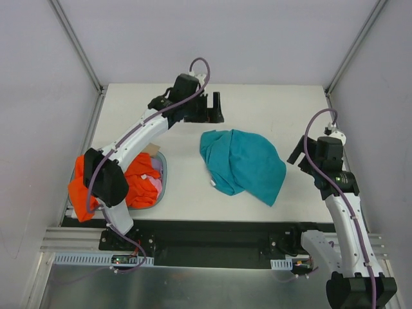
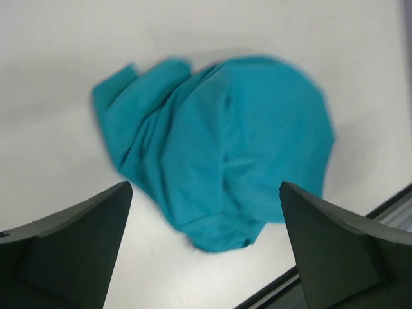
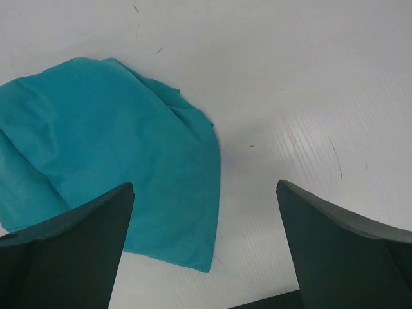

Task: Fold and stack the t-shirts
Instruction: Move the tshirt to the center of the board, then flatten out the tshirt

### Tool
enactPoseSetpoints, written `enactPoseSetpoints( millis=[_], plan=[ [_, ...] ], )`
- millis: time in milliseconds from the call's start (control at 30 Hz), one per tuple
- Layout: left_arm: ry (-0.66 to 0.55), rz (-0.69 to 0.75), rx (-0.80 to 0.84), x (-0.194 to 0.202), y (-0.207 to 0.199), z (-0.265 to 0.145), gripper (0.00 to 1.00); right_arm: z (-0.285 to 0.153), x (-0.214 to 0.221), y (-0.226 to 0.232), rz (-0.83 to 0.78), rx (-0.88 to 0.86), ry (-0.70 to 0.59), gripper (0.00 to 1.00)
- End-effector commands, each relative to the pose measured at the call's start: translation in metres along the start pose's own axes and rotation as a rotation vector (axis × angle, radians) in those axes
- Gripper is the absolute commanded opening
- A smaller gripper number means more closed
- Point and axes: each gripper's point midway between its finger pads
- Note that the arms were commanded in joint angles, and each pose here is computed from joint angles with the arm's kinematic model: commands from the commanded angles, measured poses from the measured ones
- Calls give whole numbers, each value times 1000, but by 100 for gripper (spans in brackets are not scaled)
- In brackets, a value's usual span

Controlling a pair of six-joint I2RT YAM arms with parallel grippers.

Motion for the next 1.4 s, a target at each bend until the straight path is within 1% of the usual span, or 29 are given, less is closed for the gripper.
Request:
enactPoseSetpoints(
  millis=[0, 33, 67, 133, 200, 300, 333, 400, 433, 467, 500, 533, 567, 633, 700, 733, 800, 900, 933, 1033, 1067, 1100, 1133, 1167, 1200, 1233, 1267, 1300, 1367],
  plan=[
    [-75, -42, -242, 25, 54, -45, 99, -9, -13, 8, -1, -37, -19, 97],
    [-73, -59, -278, 35, 64, -47, 99, -7, -12, 9, -3, -40, -10, 97],
    [-40, -77, -339, 57, 85, -45, 99, -6, -11, 10, -9, -47, -3, 97],
    [-53, -115, -402, 68, 101, -48, 99, -3, -7, 17, -16, -74, 31, 97],
    [-13, -149, -447, 85, 117, -39, 99, 5, -1, 20, -12, -73, 84, 97],
    [37, -180, -433, 89, 121, -16, 99, 17, 14, 20, -4, -56, 168, 97],
    [36, -187, -409, 83, 117, -9, 99, 21, 18, 19, 0, -44, 187, 97],
    [71, -206, -407, 84, 124, 14, 99, 30, 33, 13, -3, -13, 238, 97],
    [64, -218, -370, 72, 118, 21, 98, 33, 38, 12, -4, -5, 254, 97],
    [91, -234, -390, 77, 129, 36, 96, 35, 41, 10, -7, 4, 265, 97],
    [106, -249, -373, 76, 128, 44, 95, 40, 47, 9, -15, 8, 282, 97],
    [100, -266, -340, 64, 126, 49, 94, 42, 50, 9, -18, 11, 291, 97],
    [133, -284, -350, 72, 134, 63, 93, 45, 51, 9, -26, 8, 294, 97],
    [131, -289, -332, 62, 134, 75, 89, 53, 55, 9, -49, 6, 316, 97],
    [176, -303, -318, 71, 140, 92, 83, 60, 59, 9, -56, 14, 340, 97],
    [177, -302, -303, 67, 138, 97, 81, 63, 62, 9, -51, 16, 355, 97],
    [218, -315, -290, 78, 142, 112, 79, 69, 59, 13, -46, 7, 350, 97],
    [271, -336, -255, 90, 141, 126, 71, 84, 61, 8, -42, 57, 379, 97],
    [277, -340, -244, 91, 140, 130, 67, 88, 61, 9, -37, 63, 385, 97],
    [308, -343, -209, 100, 136, 140, 39, 105, 61, 20, -15, 30, 400, 98],
    [322, -345, -201, 105, 136, 143, 19, 116, 60, 23, -6, 27, 400, 99],
    [324, -342, -189, 103, 135, 145, 6, 122, 58, 26, -8, 20, 398, 99],
    [318, -326, -192, 102, 136, 144, 0, 128, 59, 28, -13, 17, 403, 97],
    [309, -312, -201, 100, 138, 142, 0, 138, 56, 34, -12, 2, 416, 95],
    [297, -297, -238, 101, 145, 139, 0, 144, 59, 37, -16, -12, 436, 89],
    [267, -273, -244, 91, 143, 130, 0, 148, 61, 40, -15, -24, 445, 84],
    [252, -261, -255, 88, 143, 124, 0, 150, 62, 54, -2, -95, 464, 79],
    [249, -255, -282, 92, 149, 119, 0, 156, 67, 59, 10, -111, 486, 61],
    [198, -223, -298, 79, 146, 103, 0, 160, 69, 68, 30, -156, 487, 30]
  ],
)
Point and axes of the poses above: each gripper's point midway between its finger pads, its own z axis out along the fingers, its own y axis along the line the jaws close on, x = y × z, and after that the axes turned 5 degrees about -z, right-handed
